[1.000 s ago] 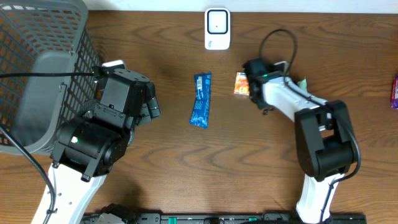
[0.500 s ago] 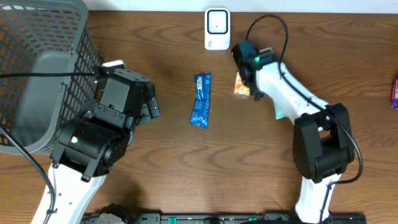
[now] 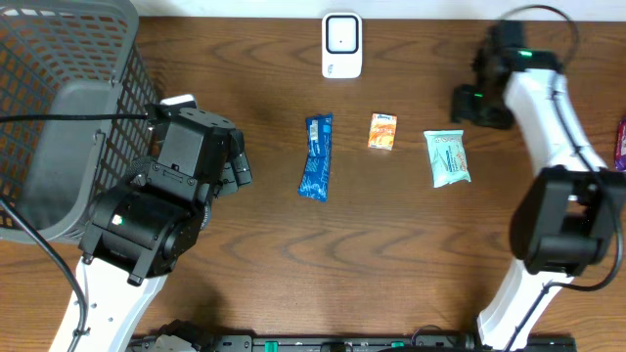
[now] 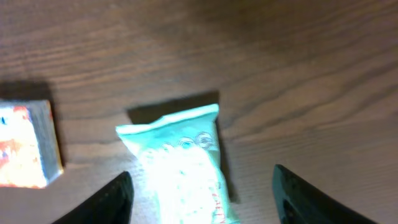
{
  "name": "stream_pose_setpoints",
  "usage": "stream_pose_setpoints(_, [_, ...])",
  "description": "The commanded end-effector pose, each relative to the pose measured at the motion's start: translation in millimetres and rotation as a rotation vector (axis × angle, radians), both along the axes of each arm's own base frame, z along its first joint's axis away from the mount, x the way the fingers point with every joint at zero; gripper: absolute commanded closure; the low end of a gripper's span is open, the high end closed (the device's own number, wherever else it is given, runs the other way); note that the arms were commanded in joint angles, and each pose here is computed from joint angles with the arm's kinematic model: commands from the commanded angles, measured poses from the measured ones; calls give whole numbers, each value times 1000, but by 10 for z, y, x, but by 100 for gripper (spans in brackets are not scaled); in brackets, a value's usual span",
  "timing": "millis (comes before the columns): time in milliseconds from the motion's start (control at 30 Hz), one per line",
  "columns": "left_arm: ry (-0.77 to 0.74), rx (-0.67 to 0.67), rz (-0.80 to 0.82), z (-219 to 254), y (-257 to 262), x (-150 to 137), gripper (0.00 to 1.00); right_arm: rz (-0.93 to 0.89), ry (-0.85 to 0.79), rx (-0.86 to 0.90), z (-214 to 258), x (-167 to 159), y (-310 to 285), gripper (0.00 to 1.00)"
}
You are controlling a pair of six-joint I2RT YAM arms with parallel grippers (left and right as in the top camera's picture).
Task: Scan the item barcode
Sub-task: 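Grasp the wipes pack with the right gripper, then lift the wipes pack up to the scanner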
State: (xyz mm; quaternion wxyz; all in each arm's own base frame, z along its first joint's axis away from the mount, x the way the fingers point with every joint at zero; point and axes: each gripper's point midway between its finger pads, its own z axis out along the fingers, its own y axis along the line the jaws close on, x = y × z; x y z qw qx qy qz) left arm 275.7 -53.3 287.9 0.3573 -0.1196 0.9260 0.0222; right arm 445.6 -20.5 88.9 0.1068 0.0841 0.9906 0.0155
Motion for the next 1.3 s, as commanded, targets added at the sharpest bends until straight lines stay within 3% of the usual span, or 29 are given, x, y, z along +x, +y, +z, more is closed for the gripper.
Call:
stream_pose_setpoints(0, [-4, 13, 5, 20, 34, 5, 2, 116, 9, 282, -129, -146, 132, 35])
stream_pose_setpoints(167, [-5, 13, 5, 21, 33, 6, 2, 45, -9, 428, -407, -288, -39, 43])
stream_pose_setpoints(300, [-5, 13, 5, 21, 33, 6, 2, 58, -62, 563, -579, -351, 97, 43])
stream_pose_setpoints(533, [-5, 13, 5, 21, 33, 6, 2, 60, -58, 571, -845, -497, 159, 43])
stream_pose_setpoints(667, [-5, 13, 5, 21, 33, 6, 2, 30, -44, 579, -1019, -618, 198, 73])
stream_pose_setpoints(733, [-5, 13, 5, 21, 33, 6, 2, 10, -36, 585, -1057, -649, 208, 96])
stream_pose_setpoints(767, [-5, 13, 5, 21, 33, 6, 2, -4, -31, 589, -1058, -651, 209, 99])
stream_pose_setpoints(1000, [-5, 13, 5, 21, 33, 6, 2, -37, -79, 757, -783, -480, 382, 99])
stream_pose_setpoints(1267, [-5, 13, 5, 21, 33, 6, 2, -5, -298, 819, 90, 151, 430, 99])
